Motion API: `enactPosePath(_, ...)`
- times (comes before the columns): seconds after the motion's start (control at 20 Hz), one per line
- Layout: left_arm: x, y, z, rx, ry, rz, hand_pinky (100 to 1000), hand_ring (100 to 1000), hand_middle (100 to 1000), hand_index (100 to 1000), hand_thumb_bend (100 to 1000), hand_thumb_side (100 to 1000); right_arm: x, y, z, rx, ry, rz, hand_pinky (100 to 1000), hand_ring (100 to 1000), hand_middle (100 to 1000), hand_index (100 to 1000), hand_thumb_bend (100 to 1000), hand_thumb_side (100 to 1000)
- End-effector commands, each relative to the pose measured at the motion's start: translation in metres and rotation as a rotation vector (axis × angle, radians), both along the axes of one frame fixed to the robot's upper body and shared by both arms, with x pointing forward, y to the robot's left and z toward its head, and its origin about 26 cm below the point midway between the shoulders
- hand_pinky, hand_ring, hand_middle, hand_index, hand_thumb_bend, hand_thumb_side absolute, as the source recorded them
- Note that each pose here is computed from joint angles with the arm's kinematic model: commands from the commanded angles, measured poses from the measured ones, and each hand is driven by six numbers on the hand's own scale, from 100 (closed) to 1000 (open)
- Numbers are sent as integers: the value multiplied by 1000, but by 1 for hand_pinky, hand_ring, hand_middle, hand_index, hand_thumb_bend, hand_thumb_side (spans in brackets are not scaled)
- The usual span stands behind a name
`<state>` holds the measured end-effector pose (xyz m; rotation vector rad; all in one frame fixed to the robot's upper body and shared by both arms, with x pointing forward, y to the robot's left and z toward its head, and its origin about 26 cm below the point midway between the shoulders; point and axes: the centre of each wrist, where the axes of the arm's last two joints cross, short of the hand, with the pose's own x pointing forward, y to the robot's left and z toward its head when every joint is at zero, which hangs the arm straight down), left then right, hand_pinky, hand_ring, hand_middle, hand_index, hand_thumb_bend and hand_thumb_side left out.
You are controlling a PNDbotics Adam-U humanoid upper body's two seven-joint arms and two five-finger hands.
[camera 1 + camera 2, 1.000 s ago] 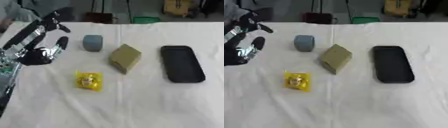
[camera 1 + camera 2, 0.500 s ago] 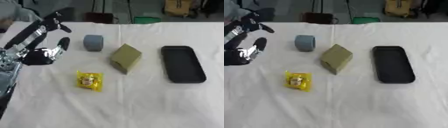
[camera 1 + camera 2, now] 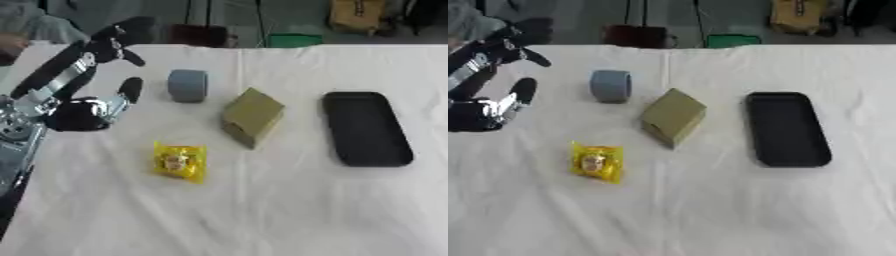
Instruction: Pick up objects on the table and place them in the box.
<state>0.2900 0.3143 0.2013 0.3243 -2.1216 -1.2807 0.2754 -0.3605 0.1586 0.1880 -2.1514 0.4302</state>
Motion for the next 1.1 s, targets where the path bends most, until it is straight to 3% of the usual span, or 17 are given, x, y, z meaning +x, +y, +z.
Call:
enactPosePath(0.05, -4, 4, 14, 183, -33, -12, 797, 991, 1000, 975, 100, 414, -2, -1, 11, -18, -33, 4, 668, 545, 772, 849, 100, 644)
enactPosePath(0.25, -4, 3, 19, 494, -57, -11, 809, 951, 1000, 978, 100, 410, -2, -1, 11, -23, -30, 8, 668, 545, 772, 849, 100, 645)
enactPosePath(0.4, -3, -3, 18, 624, -80, -14, 803, 941, 1000, 977, 111, 424, -2, 0, 11, -26, -28, 12, 668, 545, 772, 849, 100, 645)
enactPosePath(0.45, -3, -5, 19, 661, -85, -13, 804, 913, 984, 969, 213, 424, -2, 0, 11, -27, -28, 12, 668, 545, 772, 849, 100, 645)
enactPosePath(0.5, -2, -7, 19, 703, -91, -9, 804, 913, 984, 969, 213, 424, -2, 0, 11, -27, -28, 14, 668, 545, 772, 849, 100, 645)
enactPosePath(0.55, -2, -10, 18, 741, -95, -5, 806, 898, 968, 963, 280, 457, -2, 0, 11, -27, -28, 14, 668, 545, 772, 849, 100, 645)
enactPosePath(0.65, -1, -15, 15, 812, -94, 3, 805, 897, 967, 961, 283, 467, -2, 0, 11, -29, -27, 16, 668, 545, 772, 849, 100, 645)
enactPosePath(0.8, 4, -18, 4, 872, -59, 7, 798, 894, 968, 954, 274, 528, -2, 0, 11, -29, -25, 17, 668, 545, 772, 849, 100, 646)
enactPosePath(0.95, 17, -14, -16, 881, 35, 23, 764, 852, 994, 943, 145, 693, -2, 1, 11, -30, -26, 22, 668, 545, 772, 848, 100, 645)
enactPosePath(1.1, 28, -9, -32, 869, 120, 42, 755, 824, 956, 942, 126, 770, -2, 1, 11, -29, -26, 22, 668, 545, 771, 848, 100, 645)
